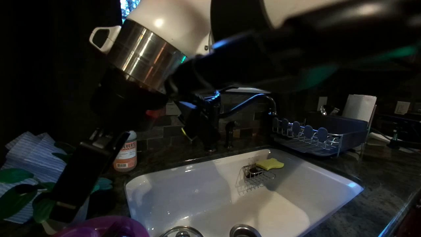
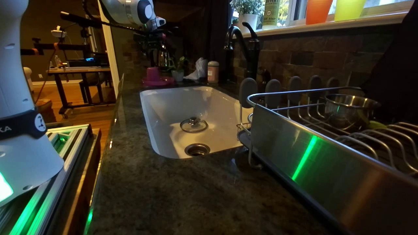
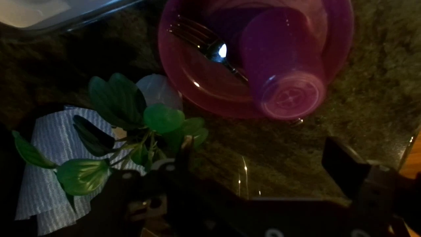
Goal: Put the purple cup inside the drying rack
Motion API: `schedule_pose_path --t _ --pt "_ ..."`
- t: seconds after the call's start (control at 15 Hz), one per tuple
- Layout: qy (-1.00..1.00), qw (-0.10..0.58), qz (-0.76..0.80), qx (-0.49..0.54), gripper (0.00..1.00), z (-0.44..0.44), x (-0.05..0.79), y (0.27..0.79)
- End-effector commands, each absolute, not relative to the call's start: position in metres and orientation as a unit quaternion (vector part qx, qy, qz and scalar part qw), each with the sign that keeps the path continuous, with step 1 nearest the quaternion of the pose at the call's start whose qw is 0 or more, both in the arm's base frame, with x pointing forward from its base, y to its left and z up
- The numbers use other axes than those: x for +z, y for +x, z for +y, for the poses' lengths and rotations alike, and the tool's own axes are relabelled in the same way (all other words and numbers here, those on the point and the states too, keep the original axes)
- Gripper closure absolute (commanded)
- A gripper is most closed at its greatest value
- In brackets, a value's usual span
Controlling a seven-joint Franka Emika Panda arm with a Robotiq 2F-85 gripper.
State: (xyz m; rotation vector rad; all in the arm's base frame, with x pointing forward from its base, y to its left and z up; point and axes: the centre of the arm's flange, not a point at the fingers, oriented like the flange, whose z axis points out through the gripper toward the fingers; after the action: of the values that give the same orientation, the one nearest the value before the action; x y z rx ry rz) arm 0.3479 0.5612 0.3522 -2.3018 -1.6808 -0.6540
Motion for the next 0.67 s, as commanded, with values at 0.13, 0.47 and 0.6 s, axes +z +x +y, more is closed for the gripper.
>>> schedule_pose_path --t 0.13,0.47,0.6 --pt "-0.783 0.11 -0.57 -0.223 0.0 0.559 0.353 0.351" --pt "-0.853 0.088 -0.467 -0.217 0.0 0.572 0.354 0.347" --pt "-0.873 0.084 -0.433 -0.206 0.0 0.579 0.353 0.34"
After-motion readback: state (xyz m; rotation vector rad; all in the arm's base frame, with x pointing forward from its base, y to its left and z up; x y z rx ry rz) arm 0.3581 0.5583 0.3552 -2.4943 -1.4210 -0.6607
